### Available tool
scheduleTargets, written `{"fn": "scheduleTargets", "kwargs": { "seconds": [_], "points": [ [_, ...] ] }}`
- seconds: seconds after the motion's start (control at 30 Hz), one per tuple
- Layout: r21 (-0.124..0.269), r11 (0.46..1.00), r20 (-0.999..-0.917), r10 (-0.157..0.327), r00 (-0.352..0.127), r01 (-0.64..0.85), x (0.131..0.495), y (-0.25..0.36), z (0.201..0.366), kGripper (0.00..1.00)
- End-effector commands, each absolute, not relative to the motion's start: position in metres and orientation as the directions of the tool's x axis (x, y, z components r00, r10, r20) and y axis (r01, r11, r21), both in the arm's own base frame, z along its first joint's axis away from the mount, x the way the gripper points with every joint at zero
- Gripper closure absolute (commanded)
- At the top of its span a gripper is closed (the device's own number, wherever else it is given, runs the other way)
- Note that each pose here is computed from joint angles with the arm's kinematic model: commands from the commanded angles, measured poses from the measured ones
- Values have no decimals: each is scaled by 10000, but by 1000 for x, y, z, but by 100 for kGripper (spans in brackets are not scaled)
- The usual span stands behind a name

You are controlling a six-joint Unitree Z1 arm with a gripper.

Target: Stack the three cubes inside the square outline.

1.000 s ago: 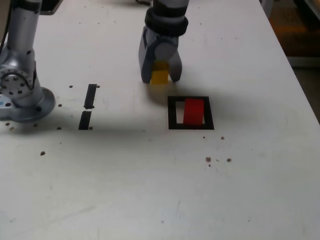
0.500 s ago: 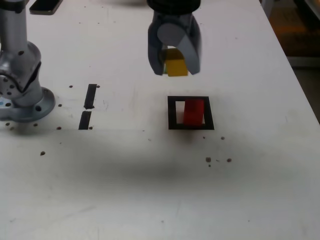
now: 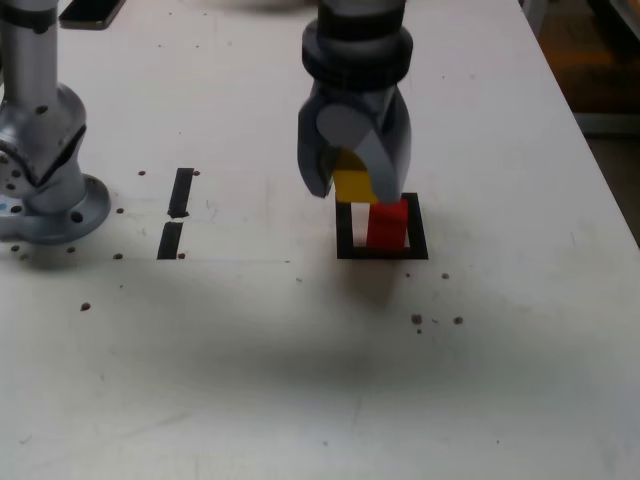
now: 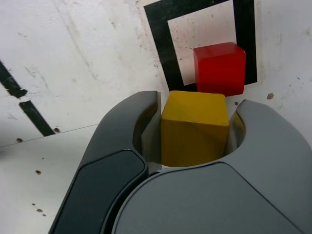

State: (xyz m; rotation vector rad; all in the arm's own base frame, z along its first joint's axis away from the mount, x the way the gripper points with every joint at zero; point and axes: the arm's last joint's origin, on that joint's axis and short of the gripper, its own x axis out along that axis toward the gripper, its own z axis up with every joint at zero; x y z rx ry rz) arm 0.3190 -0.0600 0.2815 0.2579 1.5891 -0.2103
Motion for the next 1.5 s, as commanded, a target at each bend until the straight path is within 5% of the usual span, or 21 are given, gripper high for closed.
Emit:
{"fn": "scheduleTargets", "kwargs": {
  "seconds": [0.0, 0.7, 1.3, 1.47],
  "points": [
    [245, 9554, -9990, 345, -288, 2943, 322, -61, 277, 71],
    [958, 9498, -9949, 1013, -29, 2977, 339, -61, 252, 55],
    [709, 9533, -9972, 744, -7, 2936, 339, -62, 250, 12],
    [871, 9525, -9960, 889, 73, 2919, 336, -61, 257, 8]
  ]
}}
